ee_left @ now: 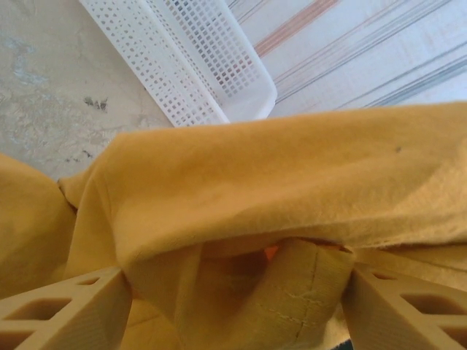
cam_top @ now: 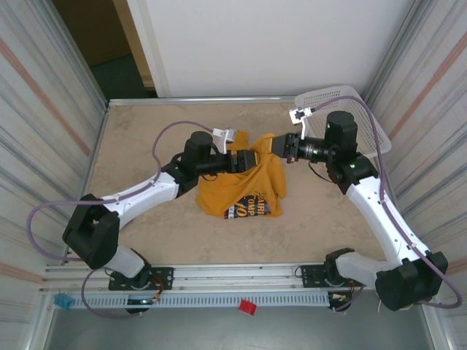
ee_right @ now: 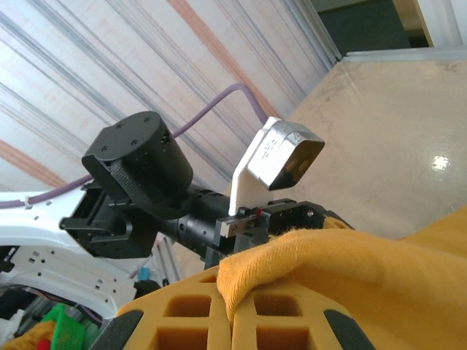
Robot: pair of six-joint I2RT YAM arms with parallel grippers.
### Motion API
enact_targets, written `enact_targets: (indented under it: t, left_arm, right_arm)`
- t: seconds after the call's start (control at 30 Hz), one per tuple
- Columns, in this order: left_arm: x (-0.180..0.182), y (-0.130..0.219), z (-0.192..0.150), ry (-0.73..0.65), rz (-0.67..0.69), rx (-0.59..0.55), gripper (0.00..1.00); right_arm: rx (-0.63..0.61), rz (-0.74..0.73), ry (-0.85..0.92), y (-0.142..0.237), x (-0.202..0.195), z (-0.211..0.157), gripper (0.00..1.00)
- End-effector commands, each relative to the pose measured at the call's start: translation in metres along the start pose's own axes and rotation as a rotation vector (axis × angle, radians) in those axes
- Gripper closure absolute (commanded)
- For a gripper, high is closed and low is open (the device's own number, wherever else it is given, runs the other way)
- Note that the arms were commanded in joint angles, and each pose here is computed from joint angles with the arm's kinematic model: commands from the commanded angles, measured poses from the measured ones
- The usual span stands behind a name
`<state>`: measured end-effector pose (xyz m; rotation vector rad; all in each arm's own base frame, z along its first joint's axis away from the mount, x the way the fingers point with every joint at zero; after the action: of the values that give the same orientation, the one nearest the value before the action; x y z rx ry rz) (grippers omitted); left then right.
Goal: Fold the inside-out t-shirt
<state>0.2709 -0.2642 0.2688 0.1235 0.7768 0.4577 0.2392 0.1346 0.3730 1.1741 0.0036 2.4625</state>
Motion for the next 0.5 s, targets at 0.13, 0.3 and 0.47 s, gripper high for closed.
enact_targets:
  t: [0.13, 0.3, 0.47]
  left_arm:
    - [-0.006, -0.010, 0.019, 0.069, -0.042, -0.113, 0.37]
    - [-0.006, -0.010, 0.025, 0.046, -0.057, -0.111, 1.00]
    - [-0.013, 0.019, 0.035, -0.065, -0.091, -0.181, 1.00]
  right_arm:
    - [-0.013, -0.019, -0.028, -0.001, -0.009, -0.003, 1.00]
    - [-0.053, -0.093, -0.076, 0.007, -0.027, -0.008, 1.00]
    - [-0.136, -0.267, -0.246, 0.016, -0.081, -0.023, 1.00]
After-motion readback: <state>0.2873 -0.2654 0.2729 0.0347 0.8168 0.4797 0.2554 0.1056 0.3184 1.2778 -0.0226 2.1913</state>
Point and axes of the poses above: each hand's point on the last joint's axis, 136 mm out from that joint toward the fingers, its own y axis back along the fingers, its own x axis along the line the jaws close on, z = x × y, the point moved 10 cm from there along y, back along the fingers, and after that the axes turned 10 degrees about -y, right-handed, at the moved point
